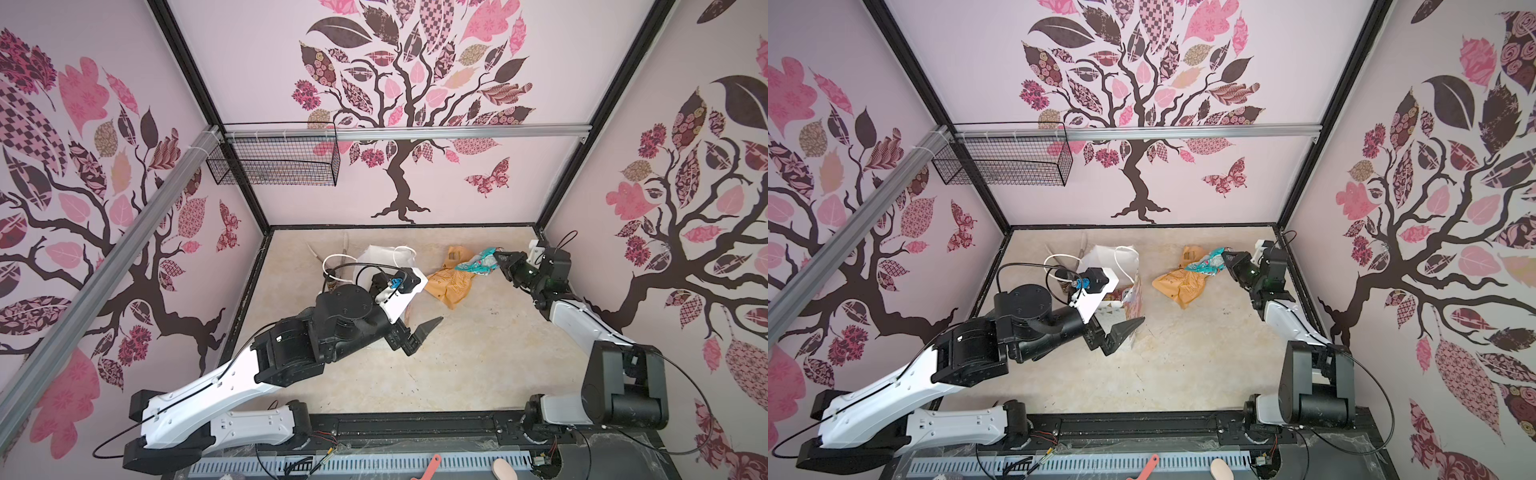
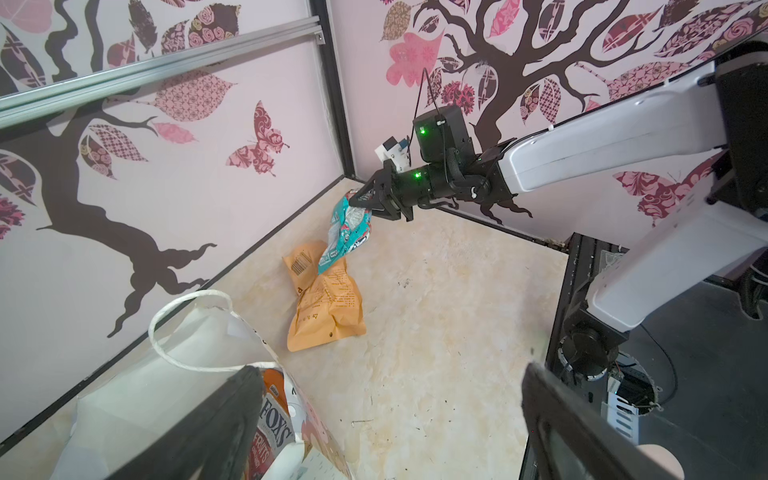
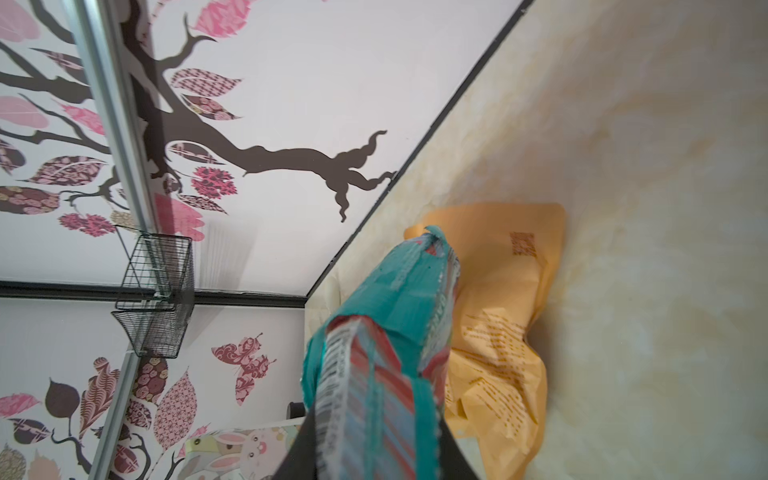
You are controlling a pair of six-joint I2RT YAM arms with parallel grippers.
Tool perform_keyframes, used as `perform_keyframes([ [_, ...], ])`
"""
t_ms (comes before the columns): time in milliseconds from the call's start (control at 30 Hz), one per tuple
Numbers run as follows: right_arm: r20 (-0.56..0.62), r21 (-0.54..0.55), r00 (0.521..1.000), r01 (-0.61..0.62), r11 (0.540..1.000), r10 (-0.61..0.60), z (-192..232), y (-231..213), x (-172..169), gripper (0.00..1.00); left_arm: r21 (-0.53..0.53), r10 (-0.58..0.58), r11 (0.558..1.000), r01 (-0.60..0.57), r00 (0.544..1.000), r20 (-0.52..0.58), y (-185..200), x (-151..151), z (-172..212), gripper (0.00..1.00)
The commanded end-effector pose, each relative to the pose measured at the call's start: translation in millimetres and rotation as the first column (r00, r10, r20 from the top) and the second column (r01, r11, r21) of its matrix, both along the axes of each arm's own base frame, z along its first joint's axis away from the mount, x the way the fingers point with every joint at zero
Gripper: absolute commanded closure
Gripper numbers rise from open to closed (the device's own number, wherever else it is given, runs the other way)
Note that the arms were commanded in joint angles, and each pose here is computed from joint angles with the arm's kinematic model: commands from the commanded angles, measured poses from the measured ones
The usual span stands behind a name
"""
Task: Take the snacks out of the paper bag
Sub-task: 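Carry the teal pack beside the tan wrapper with the right gripper and release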
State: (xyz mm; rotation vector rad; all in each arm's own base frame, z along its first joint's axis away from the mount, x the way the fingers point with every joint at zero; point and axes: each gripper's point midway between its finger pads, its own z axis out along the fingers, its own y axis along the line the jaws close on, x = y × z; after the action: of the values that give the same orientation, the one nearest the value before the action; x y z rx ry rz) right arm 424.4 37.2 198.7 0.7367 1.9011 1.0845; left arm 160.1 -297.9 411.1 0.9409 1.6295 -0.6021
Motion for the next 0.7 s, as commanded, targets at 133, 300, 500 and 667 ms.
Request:
perform_keyframes([
  [133,-0.045,-0.061,0.998,0.029,0.998,-0.032,-43,-11,-6,0.92,0.04,0.018,0.999,-0.018,1.0,-0.003,0,3,-13,0.02],
  [300,-0.103,-0.097,0.993,0.038,0.995,-0.048,-75,-17,-15,0.9,0.031,0.017,0.999,-0.017,1.0,-0.002,-3,4,-10,0.02],
  [500,-0.178,-0.1,0.983,0.018,0.995,-0.035,-106,-17,-17,0.76,0.037,0.016,0.999,-0.016,1.0,-0.006,-8,6,-12,0.02],
  [667,-0.257,-0.101,0.965,0.025,0.995,-0.05,-129,-21,-21,0.59,0.042,0.039,0.998,-0.038,0.999,-0.008,-8,10,-13,0.02],
])
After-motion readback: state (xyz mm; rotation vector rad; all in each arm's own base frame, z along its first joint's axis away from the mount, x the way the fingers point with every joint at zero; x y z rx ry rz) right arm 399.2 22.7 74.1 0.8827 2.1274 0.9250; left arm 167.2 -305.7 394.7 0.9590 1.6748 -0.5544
